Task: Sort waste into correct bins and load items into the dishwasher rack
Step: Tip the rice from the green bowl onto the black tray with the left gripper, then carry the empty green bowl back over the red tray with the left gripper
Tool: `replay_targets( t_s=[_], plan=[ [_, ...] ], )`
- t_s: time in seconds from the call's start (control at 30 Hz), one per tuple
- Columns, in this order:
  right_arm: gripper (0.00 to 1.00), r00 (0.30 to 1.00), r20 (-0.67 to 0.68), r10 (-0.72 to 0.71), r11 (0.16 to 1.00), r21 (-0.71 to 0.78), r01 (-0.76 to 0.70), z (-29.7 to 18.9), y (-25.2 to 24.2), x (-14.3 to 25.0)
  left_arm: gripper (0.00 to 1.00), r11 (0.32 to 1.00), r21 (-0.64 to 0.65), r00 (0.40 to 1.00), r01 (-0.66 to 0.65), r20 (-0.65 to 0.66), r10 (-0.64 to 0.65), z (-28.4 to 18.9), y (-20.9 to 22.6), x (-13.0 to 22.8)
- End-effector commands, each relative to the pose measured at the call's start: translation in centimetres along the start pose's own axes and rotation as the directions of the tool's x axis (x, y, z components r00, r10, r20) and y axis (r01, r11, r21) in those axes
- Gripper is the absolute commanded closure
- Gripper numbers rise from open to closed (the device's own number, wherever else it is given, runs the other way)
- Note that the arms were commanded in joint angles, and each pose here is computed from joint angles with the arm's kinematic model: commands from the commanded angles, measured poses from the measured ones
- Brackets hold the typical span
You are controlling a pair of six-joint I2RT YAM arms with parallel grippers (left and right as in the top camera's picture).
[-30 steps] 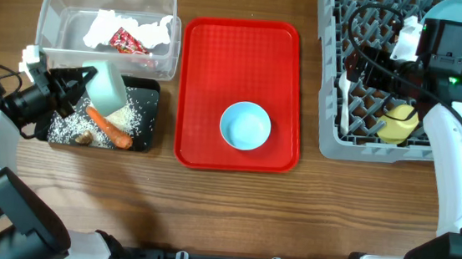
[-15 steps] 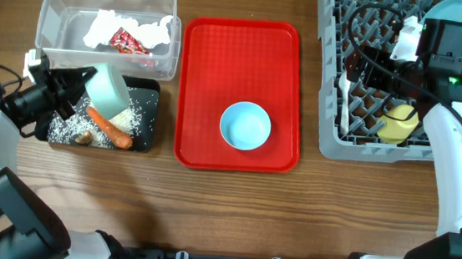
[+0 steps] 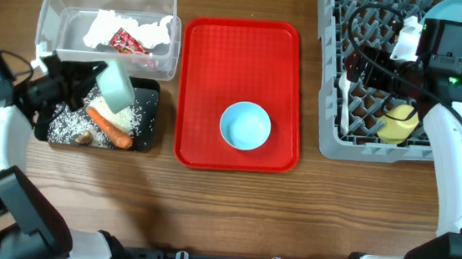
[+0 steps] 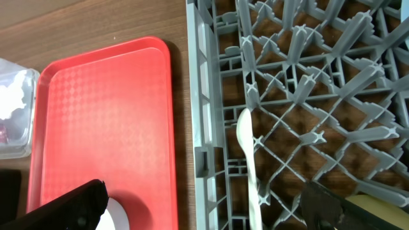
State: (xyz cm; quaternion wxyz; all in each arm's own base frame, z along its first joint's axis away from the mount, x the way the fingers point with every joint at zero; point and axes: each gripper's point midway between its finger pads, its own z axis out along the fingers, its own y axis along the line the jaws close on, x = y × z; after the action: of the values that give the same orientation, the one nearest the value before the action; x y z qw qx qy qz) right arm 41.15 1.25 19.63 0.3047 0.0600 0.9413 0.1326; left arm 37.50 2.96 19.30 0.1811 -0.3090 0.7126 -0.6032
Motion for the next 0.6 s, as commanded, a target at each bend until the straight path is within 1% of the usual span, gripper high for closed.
replay_targets(
  t_s=[0.0,0.07,0.1,0.13,0.17,0.23,0.27,0.33,0.37,0.43,0.47,0.53,0.57],
  plan=[
    [0.00,1.000,0.005,-0.016,1.000,-0.003,0.016,0.0,0.1,-0.2,0.96,0.988,0.029,0.985,-0.151,-0.085,0.153,3.3,-2.0,2.0],
    [0.00,1.000,0.004,-0.017,1.000,-0.003,0.017,0.0,0.1,-0.1,0.96,0.961,0.059,0.954,-0.270,-0.120,0.275,5.2,-3.7,3.4],
    [0.00,1.000,0.004,-0.016,1.000,-0.003,0.016,0.0,0.1,-0.1,0.96,0.929,0.085,0.921,-0.359,-0.130,0.368,6.6,-5.0,4.5],
    [0.00,1.000,0.003,-0.016,1.000,-0.002,0.016,0.0,0.1,-0.1,0.96,0.890,0.119,0.881,-0.440,-0.134,0.453,7.6,-6.4,5.4],
    [0.00,1.000,0.003,-0.016,1.000,-0.002,0.016,0.0,0.1,-0.1,0.96,0.823,0.183,0.815,-0.538,-0.137,0.564,8.7,-8.2,7.0],
    [0.00,1.000,0.003,-0.029,1.000,-0.002,0.029,0.0,0.1,-0.1,0.96,0.711,0.274,0.709,-0.648,-0.126,0.694,10.5,-10.6,9.7],
    [0.00,1.000,0.002,-0.030,1.000,-0.002,0.030,0.0,0.1,-0.1,0.96,0.672,0.296,0.675,-0.679,-0.111,0.730,11.6,-11.3,10.8],
    [0.00,1.000,0.002,-0.030,1.000,-0.003,0.030,0.0,0.1,-0.1,0.96,0.603,0.276,0.610,-0.749,-0.072,0.789,14.5,-11.5,12.7],
    [0.00,1.000,0.002,-0.030,1.000,-0.003,0.030,0.0,0.1,-0.1,0.96,0.575,0.225,0.578,-0.786,-0.059,0.814,16.1,-10.7,13.3],
    [0.00,1.000,0.001,-0.029,1.000,-0.002,0.029,0.0,0.1,-0.1,0.96,0.541,0.017,0.539,-0.841,-0.048,0.841,18.9,-7.9,13.1],
    [0.00,1.000,-0.001,-0.029,1.000,-0.002,0.029,0.0,0.1,0.0,0.96,0.500,-0.101,0.506,-0.860,-0.048,0.861,19.8,-6.5,12.9],
    [0.00,1.000,-0.003,-0.028,1.000,-0.002,0.028,0.0,0.1,0.0,0.96,0.386,-0.275,0.415,-0.880,-0.052,0.908,20.7,-5.0,12.8],
    [0.00,1.000,-0.003,-0.028,1.000,-0.002,0.028,0.0,0.1,0.0,0.96,0.336,-0.320,0.372,-0.886,-0.054,0.927,21.0,-4.9,13.0]
  ],
)
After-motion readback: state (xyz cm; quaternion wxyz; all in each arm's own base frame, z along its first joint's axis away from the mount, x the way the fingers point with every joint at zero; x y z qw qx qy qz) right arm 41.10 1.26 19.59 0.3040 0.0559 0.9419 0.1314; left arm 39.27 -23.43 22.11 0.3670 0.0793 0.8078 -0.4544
